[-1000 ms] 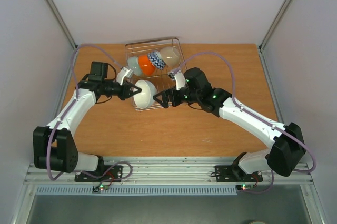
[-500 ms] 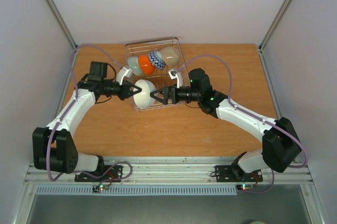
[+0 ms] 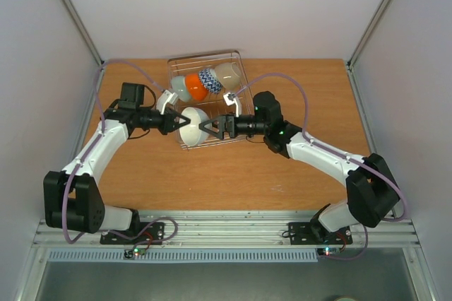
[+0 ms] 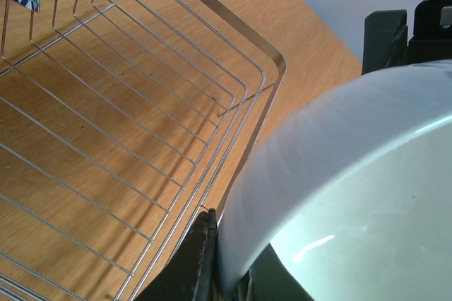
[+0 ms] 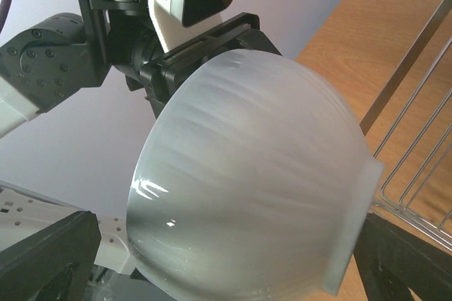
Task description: Load the bowls into the dish rack
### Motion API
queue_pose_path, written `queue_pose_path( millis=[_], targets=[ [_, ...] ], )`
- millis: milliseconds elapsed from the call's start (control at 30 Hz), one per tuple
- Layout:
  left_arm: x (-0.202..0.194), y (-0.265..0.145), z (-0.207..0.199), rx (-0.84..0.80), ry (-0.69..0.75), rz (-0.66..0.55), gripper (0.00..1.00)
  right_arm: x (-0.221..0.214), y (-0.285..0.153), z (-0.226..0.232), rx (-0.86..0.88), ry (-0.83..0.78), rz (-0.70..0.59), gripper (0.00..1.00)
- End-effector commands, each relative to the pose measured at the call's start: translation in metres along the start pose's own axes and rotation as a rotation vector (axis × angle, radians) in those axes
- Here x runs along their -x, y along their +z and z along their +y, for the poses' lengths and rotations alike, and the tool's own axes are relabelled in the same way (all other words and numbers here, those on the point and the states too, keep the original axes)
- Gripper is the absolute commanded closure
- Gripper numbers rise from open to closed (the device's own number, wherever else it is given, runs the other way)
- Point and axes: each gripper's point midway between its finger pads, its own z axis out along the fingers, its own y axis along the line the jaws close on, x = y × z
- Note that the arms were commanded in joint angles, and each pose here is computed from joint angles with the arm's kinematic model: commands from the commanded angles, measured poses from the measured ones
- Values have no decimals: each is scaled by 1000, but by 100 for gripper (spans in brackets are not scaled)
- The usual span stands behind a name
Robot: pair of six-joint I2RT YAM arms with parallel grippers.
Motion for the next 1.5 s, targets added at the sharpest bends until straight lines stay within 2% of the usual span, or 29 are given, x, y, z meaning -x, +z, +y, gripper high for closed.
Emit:
queue_pose_path(
  millis=[0, 167, 367, 500, 567, 733, 833, 867, 900, 967, 1000, 1067, 1133, 1267, 1467],
  targets=[
    [15, -4, -9, -29, 58, -49, 100, 3, 3, 9, 56, -12, 9, 2],
    [15, -3, -11, -7, 77, -43, 100, 0, 11, 9, 61, -9, 34, 2],
    [14, 0, -15, 1, 99, -31, 100, -2, 14, 11, 41, -30, 45, 15],
    [13, 1, -16, -3, 103, -29, 100, 0, 13, 12, 37, -38, 42, 29],
    [13, 2, -16, -4, 103, -27, 100, 0, 13, 12, 37, -39, 44, 40],
    [12, 3, -16, 1, 107, -22, 100, 1, 15, 12, 43, -38, 45, 77],
    [13, 3, -14, 17, 112, -23, 100, 2, 15, 12, 40, -40, 45, 94],
    [13, 3, -13, 26, 111, -24, 98, 3, 15, 12, 35, -43, 45, 98],
    [14, 2, -12, 37, 114, -26, 91, 4, 15, 12, 25, -49, 44, 99],
    [15, 1, -9, 61, 113, -29, 67, 4, 13, 7, -17, -62, 51, 99],
    [16, 0, -8, 71, 116, -31, 59, 6, 12, 5, -40, -73, 51, 99],
    [17, -2, -6, 94, 119, -35, 43, 10, 9, -2, -113, -96, 54, 99],
    [18, -3, -4, 119, 124, -40, 33, 15, 6, -6, -177, -147, 63, 99],
    [23, -9, 7, 206, 136, -47, 25, 31, -5, -20, -349, -215, 72, 99],
    [32, -31, 41, 436, 130, -65, 22, 55, -22, -51, -626, -246, 107, 99]
  ],
)
